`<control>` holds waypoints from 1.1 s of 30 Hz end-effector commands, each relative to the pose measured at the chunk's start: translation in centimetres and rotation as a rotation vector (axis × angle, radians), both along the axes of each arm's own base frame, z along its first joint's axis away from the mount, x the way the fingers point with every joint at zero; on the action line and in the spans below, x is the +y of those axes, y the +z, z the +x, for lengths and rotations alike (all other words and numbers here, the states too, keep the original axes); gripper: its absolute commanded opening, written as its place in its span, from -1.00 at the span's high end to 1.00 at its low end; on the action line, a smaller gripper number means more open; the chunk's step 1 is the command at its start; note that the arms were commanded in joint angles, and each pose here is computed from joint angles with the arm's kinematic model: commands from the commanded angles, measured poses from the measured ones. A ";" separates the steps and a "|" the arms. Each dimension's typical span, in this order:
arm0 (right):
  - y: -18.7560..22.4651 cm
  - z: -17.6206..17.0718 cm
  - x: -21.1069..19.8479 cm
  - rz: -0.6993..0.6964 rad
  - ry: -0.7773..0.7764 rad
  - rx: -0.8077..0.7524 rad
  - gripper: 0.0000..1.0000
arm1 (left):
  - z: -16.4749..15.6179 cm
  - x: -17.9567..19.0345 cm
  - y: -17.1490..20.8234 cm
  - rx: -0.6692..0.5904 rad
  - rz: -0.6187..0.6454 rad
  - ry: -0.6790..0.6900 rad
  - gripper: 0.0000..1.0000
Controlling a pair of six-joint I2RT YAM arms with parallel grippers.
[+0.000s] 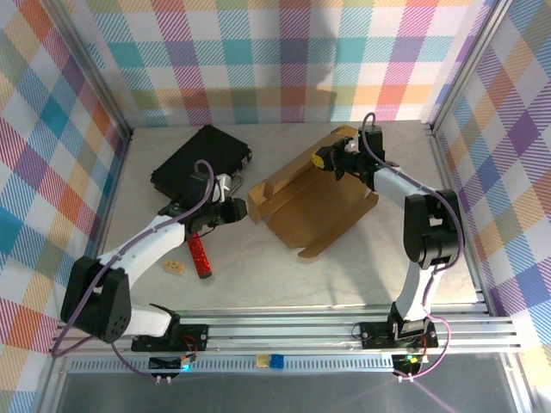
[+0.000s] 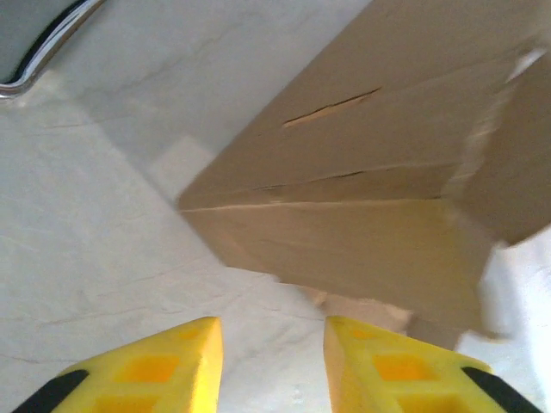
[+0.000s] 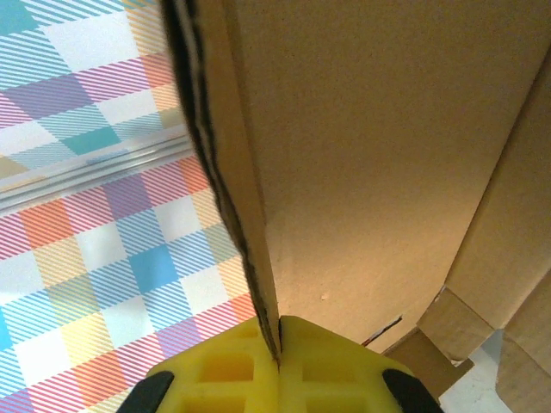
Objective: Fold the paper box
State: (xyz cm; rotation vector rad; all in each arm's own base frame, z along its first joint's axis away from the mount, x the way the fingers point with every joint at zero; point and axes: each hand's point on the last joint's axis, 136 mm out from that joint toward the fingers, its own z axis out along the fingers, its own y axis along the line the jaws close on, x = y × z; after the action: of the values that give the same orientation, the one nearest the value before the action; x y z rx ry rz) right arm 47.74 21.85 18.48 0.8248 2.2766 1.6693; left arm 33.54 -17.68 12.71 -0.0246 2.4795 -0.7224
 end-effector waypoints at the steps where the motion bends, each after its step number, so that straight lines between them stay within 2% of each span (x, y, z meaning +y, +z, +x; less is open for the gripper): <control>1: -0.9 0.0 0.0 -0.019 0.023 0.048 1.00 | 1.3 -0.4 0.3 -0.035 0.004 -0.121 0.13; 5: -1.0 0.3 0.2 -0.024 0.032 0.076 1.00 | 2.5 -1.3 1.1 -0.130 0.001 -0.225 -0.04; 10: -0.8 0.6 0.3 -0.027 0.038 0.099 1.00 | 1.9 -2.4 0.9 -0.193 0.026 -0.391 -0.10; 13: -0.6 0.7 0.4 -0.027 0.038 0.102 1.00 | 1.4 -3.5 0.9 -0.198 -0.021 -0.461 -0.10; 17: -0.6 0.9 0.4 -0.018 0.033 0.107 1.00 | 1.2 -4.4 0.5 -0.176 -0.075 -0.475 -0.02; 21: -0.5 1.2 0.5 -0.001 0.027 0.106 1.00 | 1.4 -4.9 0.8 -0.195 -0.084 -0.446 -0.02; 26: -0.3 1.2 0.6 0.007 0.027 0.109 1.00 | 2.2 -4.5 1.2 -0.220 -0.018 -0.415 -0.05; 31: -0.4 1.2 0.7 0.014 0.032 0.120 1.00 | 2.0 -2.3 2.0 -0.264 0.088 -0.421 -0.21; 33: -0.3 1.2 0.8 0.020 0.038 0.123 1.00 | 1.3 -1.9 1.6 -0.282 0.129 -0.467 -0.39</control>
State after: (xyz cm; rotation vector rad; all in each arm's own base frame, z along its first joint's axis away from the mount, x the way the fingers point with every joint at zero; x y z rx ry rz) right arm 48.75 22.42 18.51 0.8974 2.3536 1.6777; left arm 35.22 -20.57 13.09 0.5684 2.3215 -0.7791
